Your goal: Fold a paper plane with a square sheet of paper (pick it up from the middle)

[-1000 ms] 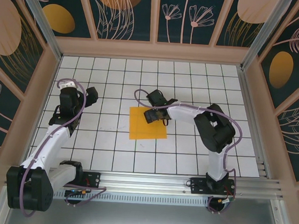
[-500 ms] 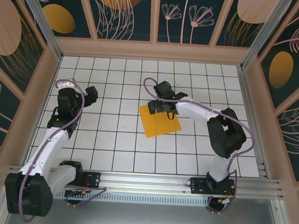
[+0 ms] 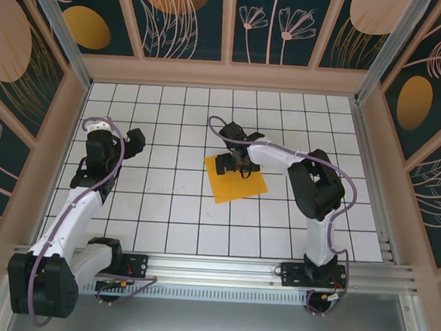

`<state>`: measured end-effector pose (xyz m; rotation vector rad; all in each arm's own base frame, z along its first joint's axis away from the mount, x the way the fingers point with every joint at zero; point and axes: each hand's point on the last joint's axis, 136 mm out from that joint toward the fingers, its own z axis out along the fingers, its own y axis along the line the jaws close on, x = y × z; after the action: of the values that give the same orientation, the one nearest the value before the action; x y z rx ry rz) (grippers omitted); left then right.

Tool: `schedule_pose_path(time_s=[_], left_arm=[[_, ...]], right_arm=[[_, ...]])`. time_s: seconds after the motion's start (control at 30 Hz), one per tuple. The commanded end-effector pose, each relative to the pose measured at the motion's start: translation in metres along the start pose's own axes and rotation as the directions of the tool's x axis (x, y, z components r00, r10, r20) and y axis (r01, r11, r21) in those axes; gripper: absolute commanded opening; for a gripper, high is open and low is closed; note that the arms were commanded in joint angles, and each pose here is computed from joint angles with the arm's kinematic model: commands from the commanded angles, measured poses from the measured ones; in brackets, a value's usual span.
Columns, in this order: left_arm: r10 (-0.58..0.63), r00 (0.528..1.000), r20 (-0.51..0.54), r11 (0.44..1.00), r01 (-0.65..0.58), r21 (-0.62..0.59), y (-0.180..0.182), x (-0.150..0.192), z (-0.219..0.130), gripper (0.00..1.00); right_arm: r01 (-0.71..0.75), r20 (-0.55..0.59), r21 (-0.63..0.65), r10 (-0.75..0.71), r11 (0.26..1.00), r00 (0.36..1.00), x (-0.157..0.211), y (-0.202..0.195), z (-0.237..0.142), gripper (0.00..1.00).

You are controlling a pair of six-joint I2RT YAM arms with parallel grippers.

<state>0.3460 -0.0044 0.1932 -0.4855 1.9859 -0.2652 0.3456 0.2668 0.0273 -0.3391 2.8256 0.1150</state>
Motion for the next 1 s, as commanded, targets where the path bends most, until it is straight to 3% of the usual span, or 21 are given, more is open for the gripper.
schedule_pose_path(time_s=[0.0,0.53,0.97], left_arm=[[-0.013,1.000,-0.025,1.000,0.013,-0.012,0.003,0.005,0.002,0.98],[-0.011,0.999,-0.044,0.999,0.009,-0.034,0.008,0.010,0.005,0.99],[-0.010,0.999,-0.051,0.999,0.009,-0.038,0.008,0.010,0.005,0.98]], right_arm=[[0.013,-0.058,-0.010,-0.014,1.000,0.998,0.007,0.000,0.005,0.99],[0.027,-0.211,0.053,-0.015,0.998,0.977,0.059,-0.027,0.051,0.96],[0.007,-0.195,0.053,0.004,0.999,0.981,0.056,-0.026,0.050,0.86]])
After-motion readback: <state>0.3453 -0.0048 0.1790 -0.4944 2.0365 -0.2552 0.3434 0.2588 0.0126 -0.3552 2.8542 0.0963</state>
